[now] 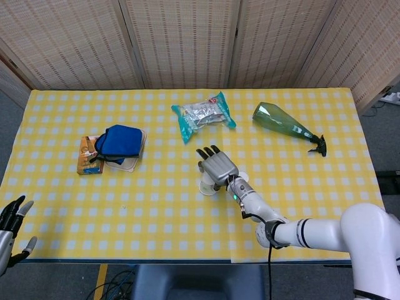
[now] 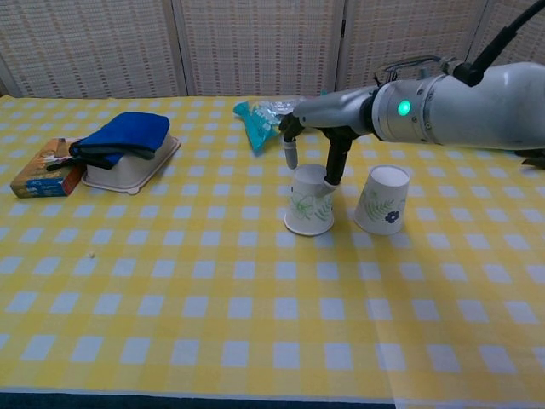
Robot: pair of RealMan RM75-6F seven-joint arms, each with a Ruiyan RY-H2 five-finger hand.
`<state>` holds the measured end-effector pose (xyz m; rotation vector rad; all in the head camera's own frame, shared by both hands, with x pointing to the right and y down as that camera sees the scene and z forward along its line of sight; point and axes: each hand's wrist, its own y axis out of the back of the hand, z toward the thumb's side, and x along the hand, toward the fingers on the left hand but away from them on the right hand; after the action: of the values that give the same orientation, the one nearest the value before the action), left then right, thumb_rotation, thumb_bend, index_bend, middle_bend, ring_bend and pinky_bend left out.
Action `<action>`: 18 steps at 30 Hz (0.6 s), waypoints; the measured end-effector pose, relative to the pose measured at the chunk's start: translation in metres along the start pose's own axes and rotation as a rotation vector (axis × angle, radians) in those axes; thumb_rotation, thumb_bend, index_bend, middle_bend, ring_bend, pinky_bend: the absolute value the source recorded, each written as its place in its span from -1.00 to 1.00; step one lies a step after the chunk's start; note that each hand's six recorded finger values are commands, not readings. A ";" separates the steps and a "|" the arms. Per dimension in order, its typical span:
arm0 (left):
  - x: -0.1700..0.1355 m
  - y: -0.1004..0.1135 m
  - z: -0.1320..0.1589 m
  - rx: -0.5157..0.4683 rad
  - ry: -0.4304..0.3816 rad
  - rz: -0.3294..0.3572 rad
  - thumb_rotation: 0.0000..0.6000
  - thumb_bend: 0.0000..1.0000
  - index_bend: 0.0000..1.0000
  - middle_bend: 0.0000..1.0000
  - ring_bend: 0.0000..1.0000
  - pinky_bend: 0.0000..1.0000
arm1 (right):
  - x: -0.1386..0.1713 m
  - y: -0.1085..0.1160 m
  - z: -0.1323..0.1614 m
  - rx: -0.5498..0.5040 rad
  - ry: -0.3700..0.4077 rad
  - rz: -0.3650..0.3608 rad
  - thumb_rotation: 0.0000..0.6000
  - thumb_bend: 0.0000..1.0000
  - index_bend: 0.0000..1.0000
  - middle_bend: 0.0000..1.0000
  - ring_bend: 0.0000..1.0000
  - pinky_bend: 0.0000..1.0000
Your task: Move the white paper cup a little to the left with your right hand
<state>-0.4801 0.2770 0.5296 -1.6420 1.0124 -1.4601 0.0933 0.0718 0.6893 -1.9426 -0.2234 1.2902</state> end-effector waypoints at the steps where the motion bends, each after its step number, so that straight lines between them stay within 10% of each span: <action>1: 0.000 0.000 0.001 0.000 -0.002 0.002 1.00 -0.24 -1.00 -1.00 -0.91 -0.42 | 0.001 0.001 0.000 -0.001 0.000 0.002 1.00 -0.66 -0.64 -1.00 -1.00 -1.00; 18: -0.001 -0.013 0.013 0.038 -0.027 -0.033 1.00 -0.24 -1.00 -1.00 -0.91 -0.42 | 0.081 0.041 -0.029 -0.069 -0.023 -0.080 1.00 -0.74 -0.90 -1.00 -1.00 -1.00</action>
<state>-0.4662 0.2839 0.5388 -1.6541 0.9407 -1.4665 0.1447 0.0722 0.6090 -1.9569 -0.3578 1.2683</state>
